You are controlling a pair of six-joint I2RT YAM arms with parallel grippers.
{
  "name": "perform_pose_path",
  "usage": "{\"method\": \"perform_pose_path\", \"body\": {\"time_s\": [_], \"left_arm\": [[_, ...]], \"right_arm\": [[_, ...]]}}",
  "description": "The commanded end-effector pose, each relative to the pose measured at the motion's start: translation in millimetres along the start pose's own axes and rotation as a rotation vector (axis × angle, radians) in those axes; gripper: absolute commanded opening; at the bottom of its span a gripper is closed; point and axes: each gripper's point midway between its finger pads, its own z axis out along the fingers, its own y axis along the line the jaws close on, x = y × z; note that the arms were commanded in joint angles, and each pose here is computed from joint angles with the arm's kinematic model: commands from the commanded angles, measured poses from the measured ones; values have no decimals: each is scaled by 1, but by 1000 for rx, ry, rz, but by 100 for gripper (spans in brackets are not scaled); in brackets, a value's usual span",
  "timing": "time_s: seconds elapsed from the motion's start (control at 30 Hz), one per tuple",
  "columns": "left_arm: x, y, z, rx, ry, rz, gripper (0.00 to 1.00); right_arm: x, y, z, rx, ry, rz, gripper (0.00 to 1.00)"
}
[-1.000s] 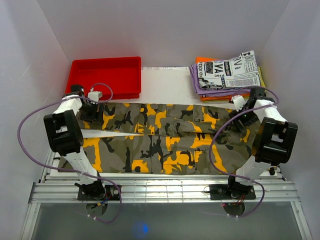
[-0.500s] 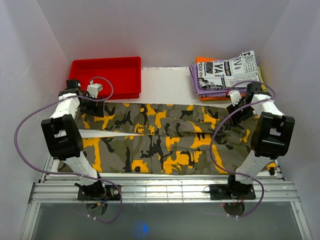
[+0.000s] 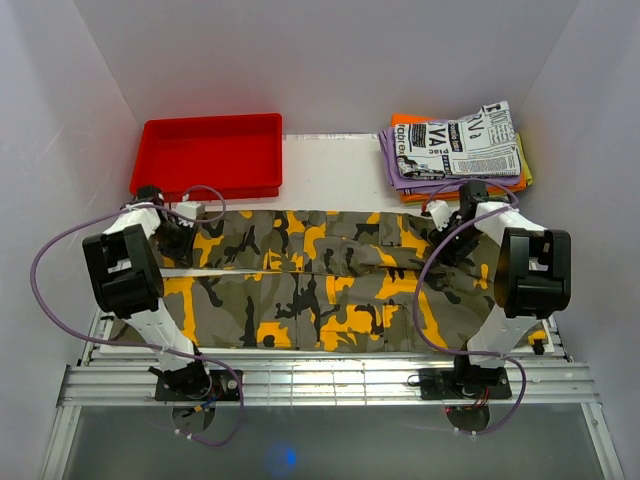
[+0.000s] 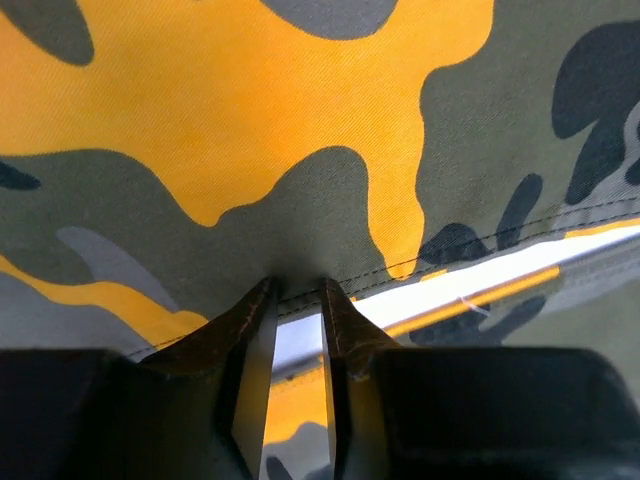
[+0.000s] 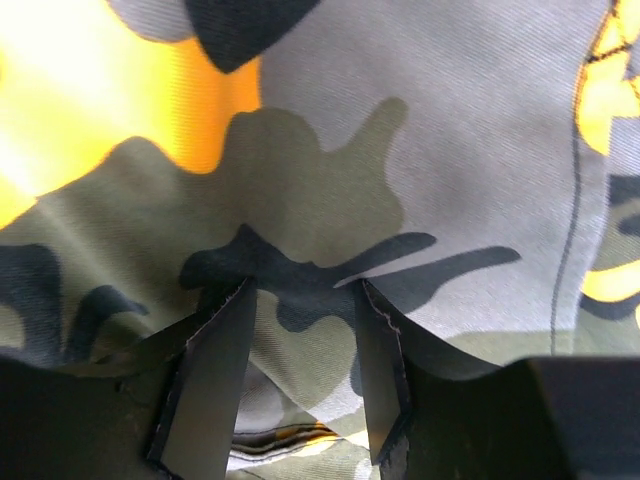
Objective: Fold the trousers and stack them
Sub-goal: Flatten the trousers out
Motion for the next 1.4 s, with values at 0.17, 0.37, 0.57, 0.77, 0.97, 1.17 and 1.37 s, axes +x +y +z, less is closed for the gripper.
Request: {"method": "perform_pose_path", "body": {"time_s": [0.17, 0.37, 0.57, 0.77, 0.97, 1.17, 1.37], "left_arm": [[-32, 11, -78, -19, -183, 65, 63], [-131, 9, -192, -116, -656, 111, 98], [-198, 20, -259, -149, -975, -38, 98], [-218, 29, -241, 15, -835, 18, 91], [-204, 48, -205, 48, -726, 24, 89], [-179, 52, -172, 86, -608, -17, 86], [-169, 55, -164, 76, -554, -41, 85]], "right_arm": [[-50, 0, -80, 59, -204, -12, 59], [-94, -40, -160, 248, -411, -102, 90], [-115, -54, -160, 190, -442, -180, 90], [-63, -115, -113, -117, -250, -97, 100], [-12, -168, -91, -91, -214, -70, 96], [3, -160, -58, -127, -191, -100, 96], [34, -155, -22, -161, -91, -187, 95]]}}
